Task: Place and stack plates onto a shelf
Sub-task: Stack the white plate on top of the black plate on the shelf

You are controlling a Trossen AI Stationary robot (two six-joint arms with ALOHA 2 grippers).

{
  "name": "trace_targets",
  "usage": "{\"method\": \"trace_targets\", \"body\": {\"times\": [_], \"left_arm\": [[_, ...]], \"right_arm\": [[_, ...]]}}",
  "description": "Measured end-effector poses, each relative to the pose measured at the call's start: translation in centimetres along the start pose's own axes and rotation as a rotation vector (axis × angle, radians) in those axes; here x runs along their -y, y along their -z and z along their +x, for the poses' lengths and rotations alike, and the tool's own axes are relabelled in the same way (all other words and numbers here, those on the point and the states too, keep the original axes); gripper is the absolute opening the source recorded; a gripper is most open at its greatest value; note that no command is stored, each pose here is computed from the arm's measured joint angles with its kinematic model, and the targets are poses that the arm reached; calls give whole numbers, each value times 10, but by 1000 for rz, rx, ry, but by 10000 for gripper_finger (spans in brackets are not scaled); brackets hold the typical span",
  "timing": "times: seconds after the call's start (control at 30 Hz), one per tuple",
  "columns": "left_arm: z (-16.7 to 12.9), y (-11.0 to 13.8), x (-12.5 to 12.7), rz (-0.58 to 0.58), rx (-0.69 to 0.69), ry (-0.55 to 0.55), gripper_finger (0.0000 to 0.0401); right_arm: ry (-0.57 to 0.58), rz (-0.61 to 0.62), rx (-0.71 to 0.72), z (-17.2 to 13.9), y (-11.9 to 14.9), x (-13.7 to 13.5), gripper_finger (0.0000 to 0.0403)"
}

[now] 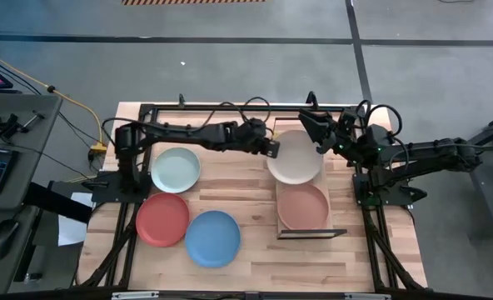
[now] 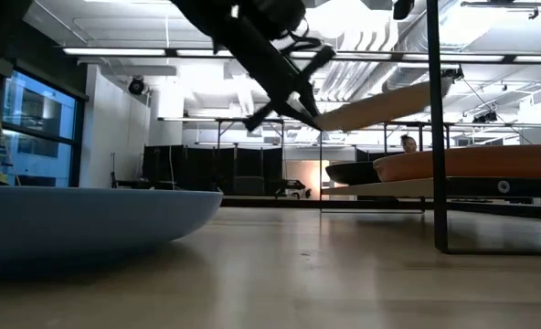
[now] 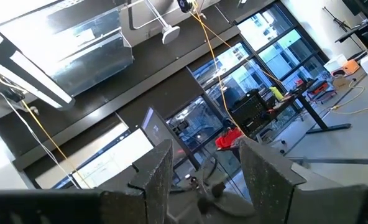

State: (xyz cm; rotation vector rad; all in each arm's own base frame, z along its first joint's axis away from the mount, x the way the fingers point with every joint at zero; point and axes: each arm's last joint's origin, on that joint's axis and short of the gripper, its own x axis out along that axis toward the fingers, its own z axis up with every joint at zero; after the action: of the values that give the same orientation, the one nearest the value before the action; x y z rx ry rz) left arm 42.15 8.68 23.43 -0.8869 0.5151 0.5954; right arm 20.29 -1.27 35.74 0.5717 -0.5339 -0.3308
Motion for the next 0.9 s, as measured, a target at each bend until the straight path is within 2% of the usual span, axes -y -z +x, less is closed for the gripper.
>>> {"method": "trace_targets", "body": {"times": [0.2,0.37,0.57,0.9], "left_arm": [[19,3,-2,-90,36,13,2],[31,9,-8,-96,40,-27,3],[33,7,-6,-113,70,3,4],[33,5,-6,-119,125,-15,5]], "right_arm": [[3,-4,-7,0,1,0,169],[5,-6,-12,0,1,1,169],[12,-13,-25,0,3,1,169],[19,-21,-39,0,4,2,169]]}}
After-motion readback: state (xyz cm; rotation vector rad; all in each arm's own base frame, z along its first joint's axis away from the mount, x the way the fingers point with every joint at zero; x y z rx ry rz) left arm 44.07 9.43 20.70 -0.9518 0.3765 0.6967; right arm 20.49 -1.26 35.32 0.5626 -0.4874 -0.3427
